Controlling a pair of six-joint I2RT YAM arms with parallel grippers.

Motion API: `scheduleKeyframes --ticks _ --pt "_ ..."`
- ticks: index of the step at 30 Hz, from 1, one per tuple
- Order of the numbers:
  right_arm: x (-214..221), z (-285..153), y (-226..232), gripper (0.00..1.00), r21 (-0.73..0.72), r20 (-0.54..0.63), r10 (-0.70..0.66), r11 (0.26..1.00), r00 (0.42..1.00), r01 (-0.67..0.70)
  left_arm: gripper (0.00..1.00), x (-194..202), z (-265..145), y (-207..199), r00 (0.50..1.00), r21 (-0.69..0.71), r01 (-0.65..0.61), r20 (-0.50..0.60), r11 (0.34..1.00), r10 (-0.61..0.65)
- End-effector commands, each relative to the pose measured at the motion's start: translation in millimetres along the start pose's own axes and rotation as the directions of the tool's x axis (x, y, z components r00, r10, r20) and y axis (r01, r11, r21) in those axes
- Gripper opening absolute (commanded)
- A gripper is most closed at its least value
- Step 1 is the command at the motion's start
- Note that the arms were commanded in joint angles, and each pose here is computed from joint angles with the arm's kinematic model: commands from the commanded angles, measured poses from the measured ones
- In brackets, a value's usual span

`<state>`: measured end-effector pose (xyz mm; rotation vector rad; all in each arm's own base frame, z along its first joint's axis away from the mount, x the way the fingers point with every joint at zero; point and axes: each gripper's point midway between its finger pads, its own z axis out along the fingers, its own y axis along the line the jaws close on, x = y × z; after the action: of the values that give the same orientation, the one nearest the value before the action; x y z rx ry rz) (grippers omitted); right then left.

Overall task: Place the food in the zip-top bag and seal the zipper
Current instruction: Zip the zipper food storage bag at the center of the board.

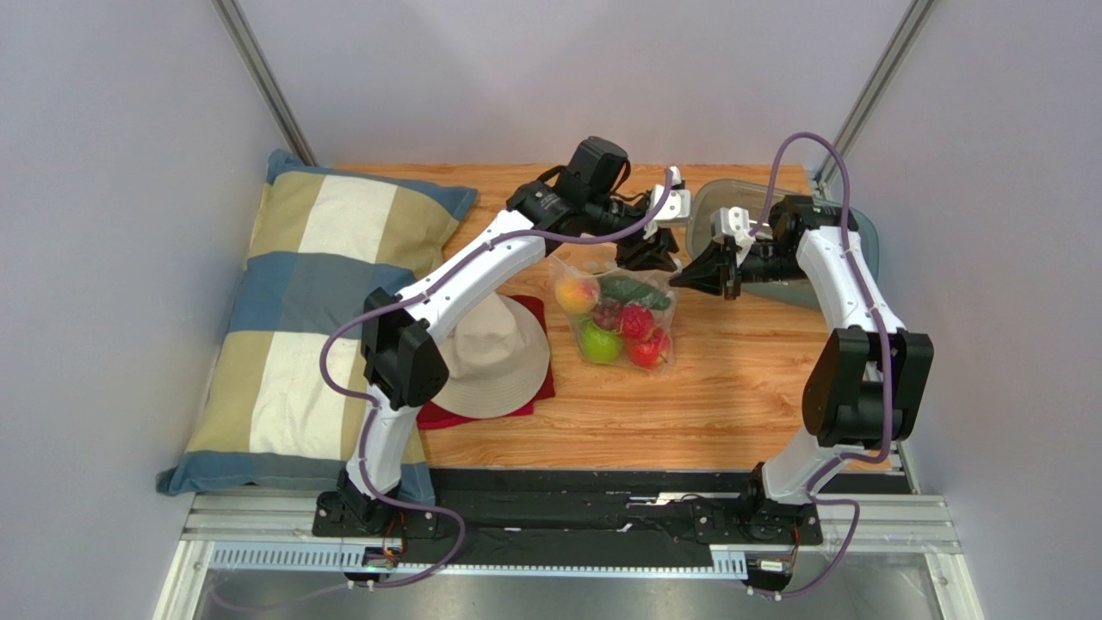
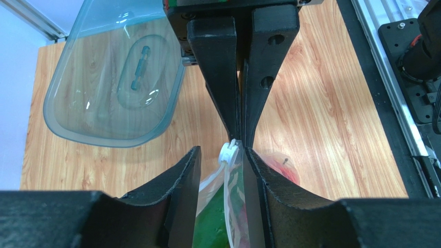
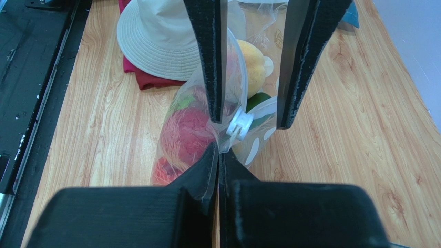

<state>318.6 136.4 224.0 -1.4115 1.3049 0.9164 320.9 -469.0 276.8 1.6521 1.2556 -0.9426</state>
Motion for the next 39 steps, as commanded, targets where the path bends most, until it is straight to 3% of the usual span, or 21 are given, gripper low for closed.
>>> scheduleKeyframes --ticks 1,4,10,20,25,31,39 --pt "-31.1 -2.5 45.9 0.00 -0.062 0.034 0.215 0.975 0.976 -0.213 0.42 -2.2 0.1 -11.1 0.999 0.052 -0.049 0.011 0.997 0.049" --pt "-33.2 -2.9 44.8 0.00 -0.060 0.036 0.209 0.977 0.977 -0.207 0.36 5.9 0.6 -11.2 0.999 0.054 -0.040 -0.014 0.998 0.040" --pt "-35.9 -3.4 43.0 0.00 -0.057 0.039 0.202 0.978 0.979 -0.200 0.35 8.7 -0.6 -10.7 0.998 0.055 -0.055 -0.025 0.997 0.057" --pt "-33.7 0.1 54.8 0.00 -0.078 0.019 0.106 0.991 0.994 -0.104 0.47 -4.2 2.9 0.4 0.999 0.019 -0.038 0.001 0.999 0.038" --pt "-33.8 0.4 54.6 0.00 -0.081 0.012 0.108 0.991 0.994 -0.106 0.48 -5.0 3.4 -7.5 0.999 0.048 -0.033 0.010 0.998 0.033" --pt "-34.0 0.5 52.9 0.00 -0.081 0.014 0.128 0.989 0.992 -0.126 0.36 -3.8 2.2 -21.6 1.000 0.082 -0.025 0.010 0.996 0.024" --pt "-33.5 0.7 50.5 0.00 -0.082 0.013 0.150 0.985 0.989 -0.149 0.35 -6.6 -1.2 -30.4 1.000 0.109 -0.018 0.023 0.994 0.016"
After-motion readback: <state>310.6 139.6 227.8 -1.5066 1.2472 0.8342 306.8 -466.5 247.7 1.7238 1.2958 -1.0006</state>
